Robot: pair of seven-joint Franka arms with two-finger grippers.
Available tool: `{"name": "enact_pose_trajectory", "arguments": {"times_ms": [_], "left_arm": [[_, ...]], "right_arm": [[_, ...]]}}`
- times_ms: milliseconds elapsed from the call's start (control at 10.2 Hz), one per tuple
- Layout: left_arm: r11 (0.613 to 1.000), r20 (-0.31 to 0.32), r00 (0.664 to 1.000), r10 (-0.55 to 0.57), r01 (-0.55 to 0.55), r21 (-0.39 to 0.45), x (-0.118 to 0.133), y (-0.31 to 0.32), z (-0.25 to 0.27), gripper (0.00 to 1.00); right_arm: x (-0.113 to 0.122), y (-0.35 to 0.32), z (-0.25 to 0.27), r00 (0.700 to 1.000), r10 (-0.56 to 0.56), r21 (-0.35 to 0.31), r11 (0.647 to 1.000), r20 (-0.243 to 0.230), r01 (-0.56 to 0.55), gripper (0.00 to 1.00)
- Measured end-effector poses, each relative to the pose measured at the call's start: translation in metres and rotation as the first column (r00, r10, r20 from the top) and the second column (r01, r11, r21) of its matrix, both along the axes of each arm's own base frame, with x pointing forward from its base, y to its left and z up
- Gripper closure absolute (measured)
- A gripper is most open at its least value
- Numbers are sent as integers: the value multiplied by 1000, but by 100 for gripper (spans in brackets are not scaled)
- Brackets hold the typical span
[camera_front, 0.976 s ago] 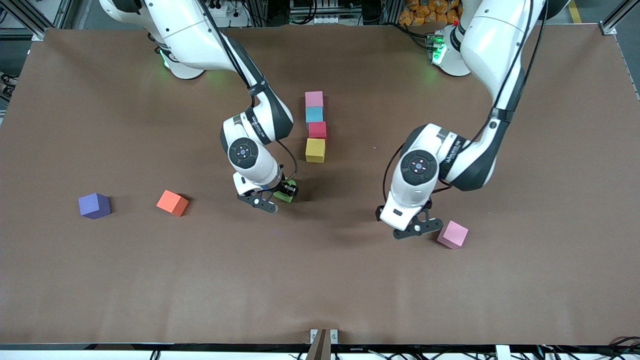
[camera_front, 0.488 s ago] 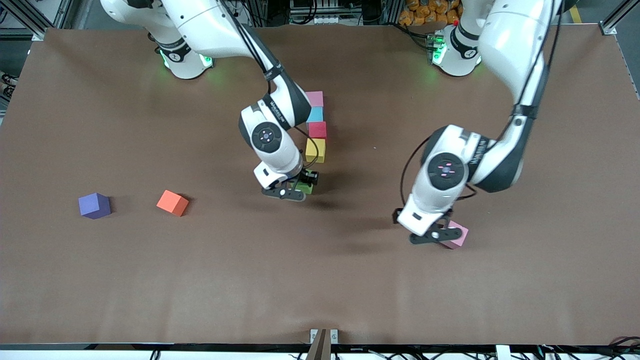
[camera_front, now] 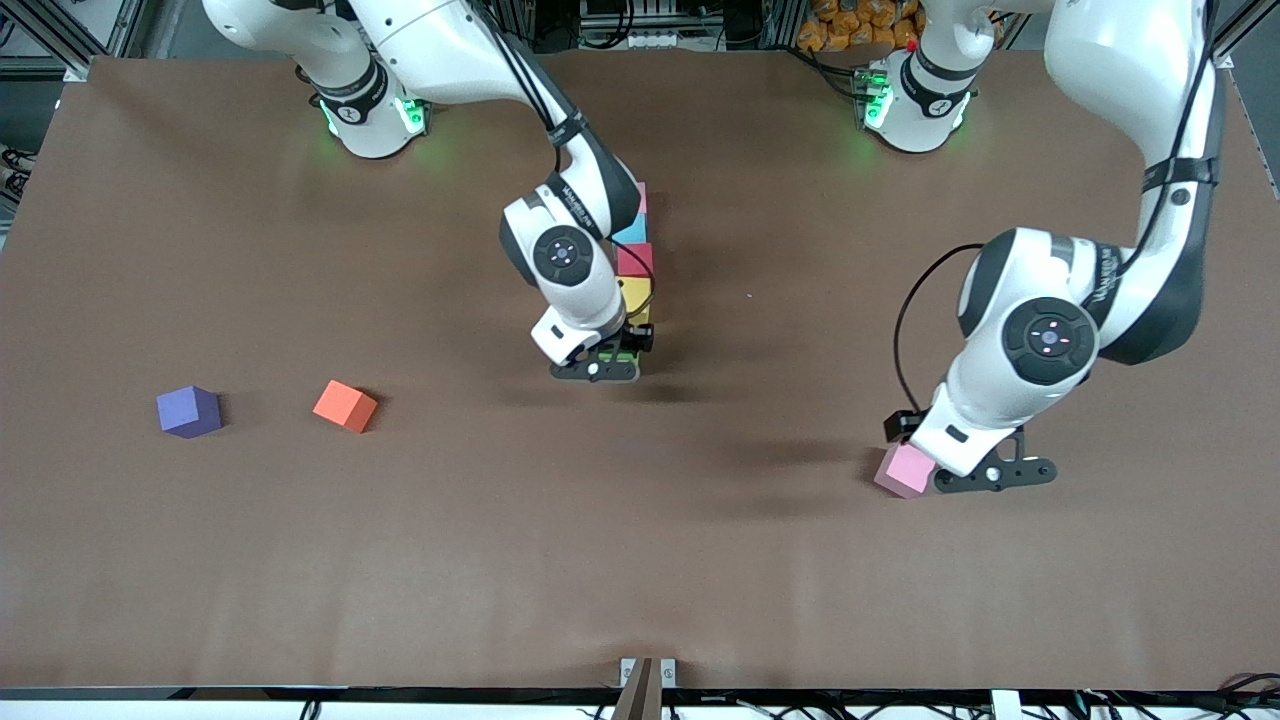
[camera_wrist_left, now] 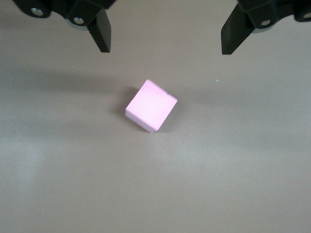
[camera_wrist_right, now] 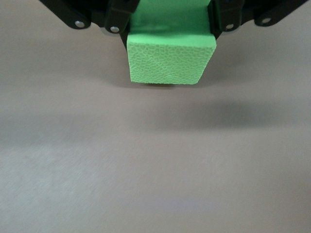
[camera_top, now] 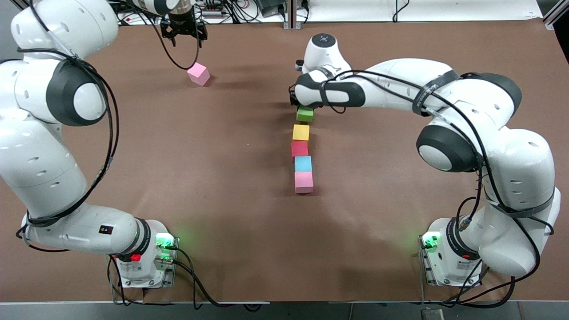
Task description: Arrange blocks into number 1
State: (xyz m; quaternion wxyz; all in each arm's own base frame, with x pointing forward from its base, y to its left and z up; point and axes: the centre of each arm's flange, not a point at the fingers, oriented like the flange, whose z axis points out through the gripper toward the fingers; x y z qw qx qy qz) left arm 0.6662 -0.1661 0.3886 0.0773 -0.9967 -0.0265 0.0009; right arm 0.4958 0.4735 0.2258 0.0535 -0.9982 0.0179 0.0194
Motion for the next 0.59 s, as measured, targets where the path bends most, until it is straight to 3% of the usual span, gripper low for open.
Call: {"name": "enact_pose_trajectory", "arguments": {"times_ms": [293, 488, 585], "left_arm": [[999, -21, 999, -49, 48, -13, -28, 33, 34, 0], [998, -17, 999, -42, 42, -36, -57, 51, 61, 0], [997, -7, 999, -37, 37, -61, -71, 56, 76, 0]], "right_arm": [[-26, 22, -15, 998, 56, -23, 998, -9, -56, 44], [-27, 22, -17, 998, 58, -29, 998, -12, -58, 43], [-27, 21, -17, 998, 58, -31, 998, -13, -58, 37]]}}
